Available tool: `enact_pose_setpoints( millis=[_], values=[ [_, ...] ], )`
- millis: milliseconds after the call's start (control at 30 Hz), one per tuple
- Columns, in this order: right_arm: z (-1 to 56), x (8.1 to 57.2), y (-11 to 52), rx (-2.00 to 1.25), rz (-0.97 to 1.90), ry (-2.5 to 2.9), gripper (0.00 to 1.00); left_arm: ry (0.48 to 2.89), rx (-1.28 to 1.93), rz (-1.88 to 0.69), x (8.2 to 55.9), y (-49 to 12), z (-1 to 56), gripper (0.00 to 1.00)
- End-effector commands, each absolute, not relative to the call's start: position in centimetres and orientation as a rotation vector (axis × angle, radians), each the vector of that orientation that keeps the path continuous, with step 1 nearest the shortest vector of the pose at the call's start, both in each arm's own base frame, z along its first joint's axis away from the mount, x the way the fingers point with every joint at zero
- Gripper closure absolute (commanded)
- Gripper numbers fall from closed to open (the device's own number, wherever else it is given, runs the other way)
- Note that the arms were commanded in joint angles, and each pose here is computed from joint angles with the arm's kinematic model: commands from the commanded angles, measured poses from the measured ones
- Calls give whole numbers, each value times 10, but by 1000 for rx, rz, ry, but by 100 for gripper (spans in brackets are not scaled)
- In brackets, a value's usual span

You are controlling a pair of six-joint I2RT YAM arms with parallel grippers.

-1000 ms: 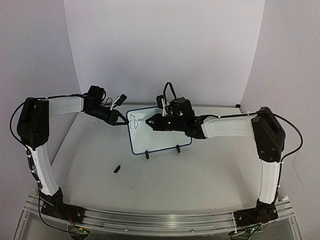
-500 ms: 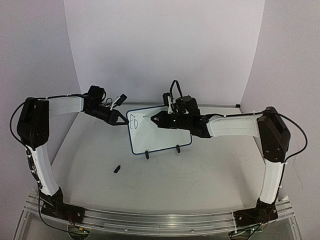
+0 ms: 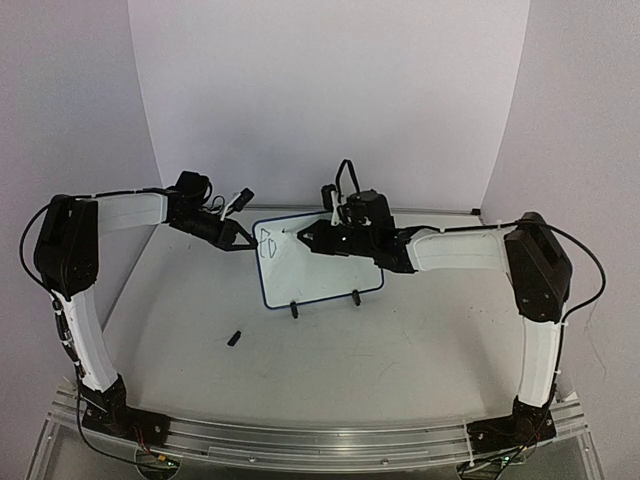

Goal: Write a sentence on the whiteboard
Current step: Write on the whiteboard with the whiteboard marker without the cap.

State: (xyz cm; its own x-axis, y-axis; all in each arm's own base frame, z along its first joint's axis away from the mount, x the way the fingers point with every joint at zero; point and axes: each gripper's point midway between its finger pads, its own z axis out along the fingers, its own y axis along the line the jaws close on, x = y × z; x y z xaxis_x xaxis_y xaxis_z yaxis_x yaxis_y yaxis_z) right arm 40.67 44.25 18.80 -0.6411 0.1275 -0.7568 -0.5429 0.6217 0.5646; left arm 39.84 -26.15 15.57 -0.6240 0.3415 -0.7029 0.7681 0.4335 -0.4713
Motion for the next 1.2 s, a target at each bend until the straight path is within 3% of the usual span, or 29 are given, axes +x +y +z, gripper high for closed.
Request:
enact_pose_setpoints(
  millis=[0, 1167],
  values=[
    [194, 412, 448, -324, 1073, 2012, 100, 2129, 981, -1006, 401, -261, 173, 100],
    [169, 403, 441, -313, 1042, 2096, 100, 2123, 987, -1001, 400, -262, 175, 100]
  ],
)
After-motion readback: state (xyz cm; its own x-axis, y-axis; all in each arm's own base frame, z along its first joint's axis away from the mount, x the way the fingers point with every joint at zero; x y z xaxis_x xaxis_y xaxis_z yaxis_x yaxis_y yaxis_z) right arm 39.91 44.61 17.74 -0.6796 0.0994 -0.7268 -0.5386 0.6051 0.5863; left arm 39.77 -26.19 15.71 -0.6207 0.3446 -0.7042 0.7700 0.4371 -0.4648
